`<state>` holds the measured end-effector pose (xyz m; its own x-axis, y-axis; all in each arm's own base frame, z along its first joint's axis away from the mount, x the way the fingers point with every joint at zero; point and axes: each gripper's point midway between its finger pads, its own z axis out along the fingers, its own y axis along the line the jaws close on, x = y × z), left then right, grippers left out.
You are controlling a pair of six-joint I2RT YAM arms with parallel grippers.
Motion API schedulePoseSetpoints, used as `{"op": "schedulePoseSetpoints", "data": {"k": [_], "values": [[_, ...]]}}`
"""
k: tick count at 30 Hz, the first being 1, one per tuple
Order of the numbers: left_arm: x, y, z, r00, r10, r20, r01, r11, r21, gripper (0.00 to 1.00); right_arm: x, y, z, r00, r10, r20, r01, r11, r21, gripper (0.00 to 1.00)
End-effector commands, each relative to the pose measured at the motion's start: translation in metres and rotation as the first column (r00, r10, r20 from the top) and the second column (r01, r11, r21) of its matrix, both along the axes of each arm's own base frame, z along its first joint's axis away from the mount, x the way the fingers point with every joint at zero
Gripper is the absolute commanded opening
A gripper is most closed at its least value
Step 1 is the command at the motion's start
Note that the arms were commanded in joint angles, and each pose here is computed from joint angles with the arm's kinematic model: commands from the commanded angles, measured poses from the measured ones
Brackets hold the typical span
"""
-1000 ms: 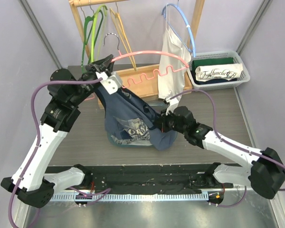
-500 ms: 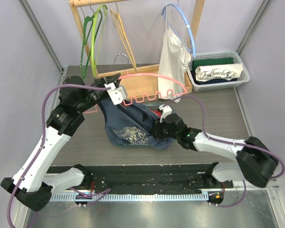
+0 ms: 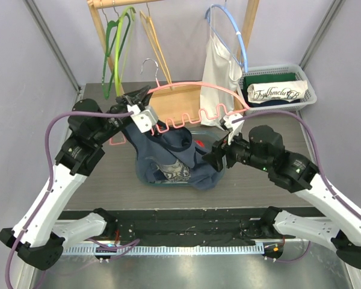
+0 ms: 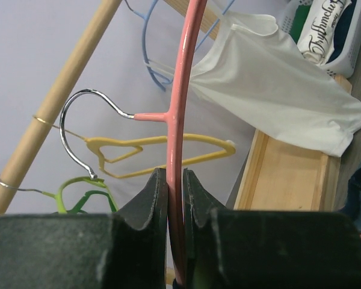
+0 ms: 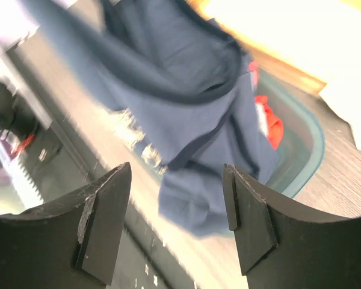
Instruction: Remove the tank top from the hanger
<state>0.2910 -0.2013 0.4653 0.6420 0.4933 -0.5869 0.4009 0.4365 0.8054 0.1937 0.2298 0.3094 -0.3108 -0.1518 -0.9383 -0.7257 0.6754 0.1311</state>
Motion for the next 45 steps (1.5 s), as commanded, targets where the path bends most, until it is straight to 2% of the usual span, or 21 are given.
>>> {"op": "schedulePoseSetpoints", "data": {"k": [1,3,6,7,9,10,13,14,17,19,20,21,23,24,27,31,33,34,38,41,45], "values": [[-0.006,0.0,-0.014,0.999,-0.023,0.022,0.021,0.994,0.103,0.02,-0.036,0.002,0.07,0.976,0.204,0.073,-0.206,0.978,0.026,0.7],[-0.007,-0.001,-0.012,1.0,-0.023,0.01,0.022,0.995,0.1,0.02,-0.06,0.011,0.081,0.935,0.348,0.066,-0.351,0.936,0.035,0.7],[-0.006,0.001,-0.01,1.0,-0.011,0.007,0.011,0.996,0.094,0.03,-0.074,0.013,0.074,0.91,0.415,0.014,-0.415,0.909,0.034,0.72],[-0.004,0.002,-0.011,1.0,0.001,0.005,-0.001,0.996,0.094,0.03,-0.075,0.014,0.054,0.908,0.418,-0.037,-0.418,0.908,0.024,0.72],[-0.004,0.005,-0.008,1.0,0.016,0.013,-0.017,0.996,0.087,0.02,-0.074,0.01,0.027,0.915,0.392,-0.091,-0.394,0.919,-0.002,0.72],[-0.004,0.005,-0.007,1.0,0.018,0.018,-0.019,0.996,0.082,0.02,-0.07,0.009,-0.008,0.922,0.343,-0.179,-0.352,0.935,-0.026,0.73],[-0.002,0.011,0.002,0.997,0.051,0.057,-0.054,0.997,0.049,0.02,-0.065,0.007,-0.07,0.917,0.261,-0.301,-0.29,0.955,-0.057,0.73],[-0.001,0.012,0.005,0.995,0.063,0.076,-0.066,0.997,0.041,0.02,-0.058,0.004,-0.083,0.925,0.169,-0.34,-0.203,0.977,-0.066,0.73],[-0.002,0.014,0.013,0.988,0.073,0.136,-0.079,0.996,0.037,0.02,-0.037,-0.009,-0.095,0.94,0.0,-0.341,-0.041,0.992,-0.115,0.74],[-0.003,0.017,0.019,0.978,0.08,0.194,-0.092,0.995,0.049,0.02,-0.033,-0.013,-0.086,0.936,-0.054,-0.347,0.012,0.993,-0.121,0.76],[-0.003,0.016,0.021,0.971,0.081,0.224,-0.095,0.994,0.052,0.02,-0.035,-0.011,-0.08,0.934,-0.044,-0.355,0.005,0.994,-0.11,0.81],[-0.004,0.017,0.024,0.964,0.079,0.255,-0.099,0.993,0.066,0.02,-0.041,-0.007,-0.074,0.928,-0.009,-0.373,-0.026,0.996,-0.09,0.93],[-0.006,0.016,0.029,0.956,0.071,0.285,-0.094,0.993,0.068,0.02,-0.051,-0.005,-0.052,0.93,0.057,-0.363,-0.083,0.995,-0.055,0.97],[-0.007,0.016,0.029,0.949,0.063,0.308,-0.096,0.991,0.092,0.01,-0.067,0.001,-0.039,0.92,0.178,-0.349,-0.195,0.981,-0.013,0.98],[-0.006,0.015,0.022,0.939,0.053,0.34,-0.106,0.985,0.139,0.01,-0.091,-0.002,0.022,0.924,0.34,-0.178,-0.328,0.94,0.093,1.0],[-0.012,0.01,0.019,0.94,0.012,0.341,-0.069,0.986,0.154,0.0,-0.091,-0.02,0.088,0.944,0.328,0.045,-0.331,0.94,0.087,1.0],[-0.014,0.008,0.015,0.94,-0.008,0.341,-0.052,0.985,0.166,0.0,-0.083,-0.016,0.102,0.941,0.326,0.094,-0.333,0.94,0.069,1.0],[-0.015,0.007,0.012,0.942,-0.017,0.335,-0.044,0.984,0.174,0.0,-0.078,-0.019,0.121,0.935,0.311,0.171,-0.325,0.944,0.059,1.0],[-0.03,-0.004,0.005,0.934,-0.114,0.339,0.037,0.974,0.225,0.0,-0.044,-0.014,0.158,0.915,0.247,0.32,-0.256,0.967,-0.015,1.0],[-0.039,-0.008,0.001,0.925,-0.166,0.341,0.075,0.962,0.263,0.0,-0.022,-0.007,0.177,0.888,0.229,0.398,-0.218,0.973,-0.072,1.0],[-0.045,-0.011,0.008,0.909,-0.198,0.367,0.092,0.953,0.287,0.0,-0.001,0.007,0.183,0.872,0.255,0.417,-0.214,0.966,-0.144,1.0]]}}
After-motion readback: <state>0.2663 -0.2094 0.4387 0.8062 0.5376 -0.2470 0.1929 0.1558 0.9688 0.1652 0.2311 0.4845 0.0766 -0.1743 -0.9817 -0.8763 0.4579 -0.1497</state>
